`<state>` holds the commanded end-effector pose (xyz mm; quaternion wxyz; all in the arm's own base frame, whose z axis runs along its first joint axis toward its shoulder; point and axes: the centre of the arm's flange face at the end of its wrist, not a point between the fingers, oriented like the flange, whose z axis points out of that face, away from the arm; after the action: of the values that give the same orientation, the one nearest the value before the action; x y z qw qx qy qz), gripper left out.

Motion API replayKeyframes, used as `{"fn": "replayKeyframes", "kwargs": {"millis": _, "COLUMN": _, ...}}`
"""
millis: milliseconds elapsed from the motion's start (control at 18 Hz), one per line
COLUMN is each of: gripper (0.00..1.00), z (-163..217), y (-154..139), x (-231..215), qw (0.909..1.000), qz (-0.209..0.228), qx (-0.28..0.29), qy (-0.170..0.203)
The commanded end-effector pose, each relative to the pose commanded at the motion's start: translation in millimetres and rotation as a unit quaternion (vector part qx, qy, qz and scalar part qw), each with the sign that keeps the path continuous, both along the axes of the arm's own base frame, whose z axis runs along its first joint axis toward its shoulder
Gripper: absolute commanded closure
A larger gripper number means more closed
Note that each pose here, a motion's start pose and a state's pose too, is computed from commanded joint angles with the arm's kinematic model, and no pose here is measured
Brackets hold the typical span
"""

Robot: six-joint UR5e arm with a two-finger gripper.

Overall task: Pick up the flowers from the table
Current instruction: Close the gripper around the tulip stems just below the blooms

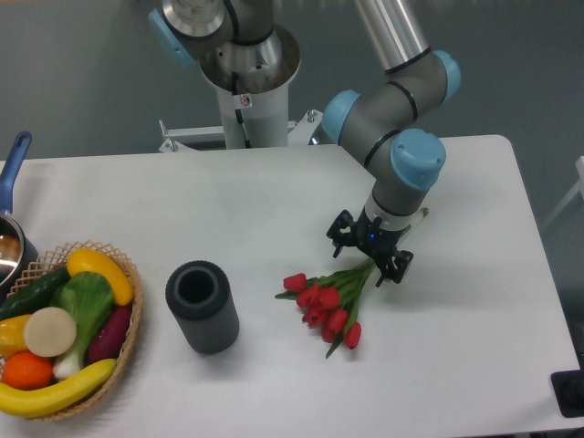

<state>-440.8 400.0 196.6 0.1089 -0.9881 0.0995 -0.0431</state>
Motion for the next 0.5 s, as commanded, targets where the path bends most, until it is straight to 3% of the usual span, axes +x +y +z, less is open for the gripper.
{"fn": "replayKeyframes", "kwargs": {"millis": 500, "gripper": 0.00, "z": -13.9, "y": 8.4, "x": 3.3, "qw": 0.9998, "qz": -0.002, "qx": -0.017, "qy": 0.006}}
